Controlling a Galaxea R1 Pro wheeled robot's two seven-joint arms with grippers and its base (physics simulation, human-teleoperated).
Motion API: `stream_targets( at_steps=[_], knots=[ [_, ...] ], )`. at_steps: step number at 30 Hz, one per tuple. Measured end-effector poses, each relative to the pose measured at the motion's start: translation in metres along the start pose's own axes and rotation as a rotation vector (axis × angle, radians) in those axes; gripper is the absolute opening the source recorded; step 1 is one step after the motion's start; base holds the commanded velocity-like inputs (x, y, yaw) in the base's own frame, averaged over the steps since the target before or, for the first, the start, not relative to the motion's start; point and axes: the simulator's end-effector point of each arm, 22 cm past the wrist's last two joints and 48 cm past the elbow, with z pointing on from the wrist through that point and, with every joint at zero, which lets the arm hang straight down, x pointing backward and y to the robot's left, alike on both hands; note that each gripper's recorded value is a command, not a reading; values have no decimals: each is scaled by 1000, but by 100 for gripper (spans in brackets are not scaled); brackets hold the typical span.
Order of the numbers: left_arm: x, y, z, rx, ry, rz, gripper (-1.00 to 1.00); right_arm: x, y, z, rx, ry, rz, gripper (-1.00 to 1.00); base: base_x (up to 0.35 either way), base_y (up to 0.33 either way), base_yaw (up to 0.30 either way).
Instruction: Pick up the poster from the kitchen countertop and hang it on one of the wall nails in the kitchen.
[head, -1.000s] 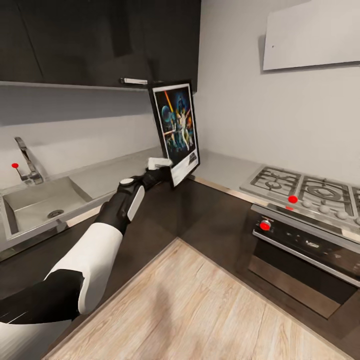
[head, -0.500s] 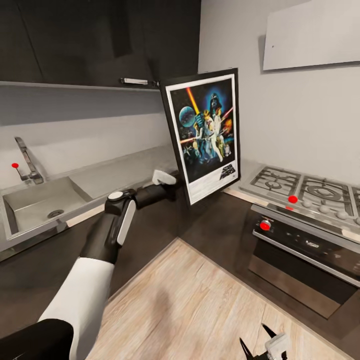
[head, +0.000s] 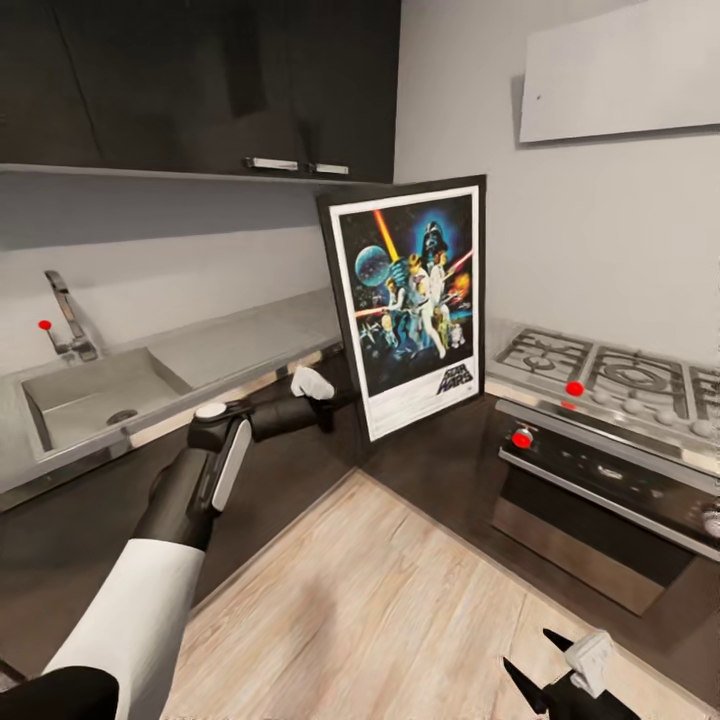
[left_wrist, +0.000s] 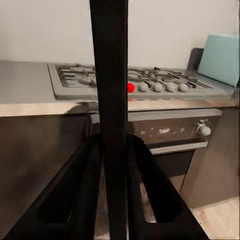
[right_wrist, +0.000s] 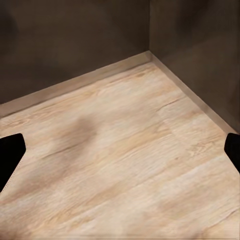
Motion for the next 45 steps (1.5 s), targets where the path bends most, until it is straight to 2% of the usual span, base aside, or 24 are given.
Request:
stream_targets(
  at_steps=[4, 6, 9, 12, 14, 18, 19, 21, 25, 29, 33, 37, 41, 43, 45],
  knots=[
    [9, -2, -8, 33, 20, 1, -100, -12, -4, -3, 1, -20, -12, 100, -300, 0, 0],
    [22, -6, -12, 49, 35, -15, -100, -27, -5, -4, 3, -46, -37, 100, -325, 0, 0],
    [36, -22, -14, 115, 67, -22, -100, -52, -7, -4, 7, -74, -61, 100, -321, 0, 0],
    [48, -26, -20, 144, 97, -25, -100, -62, -11, -2, 12, -50, -30, 100, -177, 0, 0],
    [65, -31, -24, 158, 121, -43, -100, -78, -17, 5, 16, -50, -14, 100, -51, 0, 0],
    [84, -35, -29, 166, 154, -58, -100, -97, -23, 11, 20, -70, -18, 100, -21, 0, 0],
    [97, -39, -32, 177, 188, -54, -100, -107, -26, 16, 19, -76, -12, 100, -8, 0, 0],
    [104, -41, -34, 182, 209, -50, -100, -115, -28, 19, 11, -75, -3, 100, -5, 0, 0],
    [117, -42, -40, 192, 248, -42, -100, -143, -31, 28, -45, -60, 29, 100, -2, 0, 0],
    [130, -57, -48, 253, 268, -62, -100, -166, -41, 24, -97, -47, 10, 100, 0, 0, 0],
    [136, -62, -55, 279, 279, -71, -100, -190, -50, 18, -143, -34, 2, 100, 0, 0, 0],
    [142, -61, -62, 283, 284, -59, -100, -220, -52, 8, -220, -21, 5, 100, 0, 0, 0],
    [148, -56, -70, 276, 293, -49, -100, -239, -55, 3, -256, -28, -7, 100, 0, 0, 0],
    [150, -52, -76, 267, 302, -44, -100, -241, -65, -1, -258, -14, -5, 100, 0, 0, 0],
    [152, -49, -80, 261, 309, -42, -100, -237, -66, -7, -292, 5, 3, 100, 0, 0, 0]
  ],
)
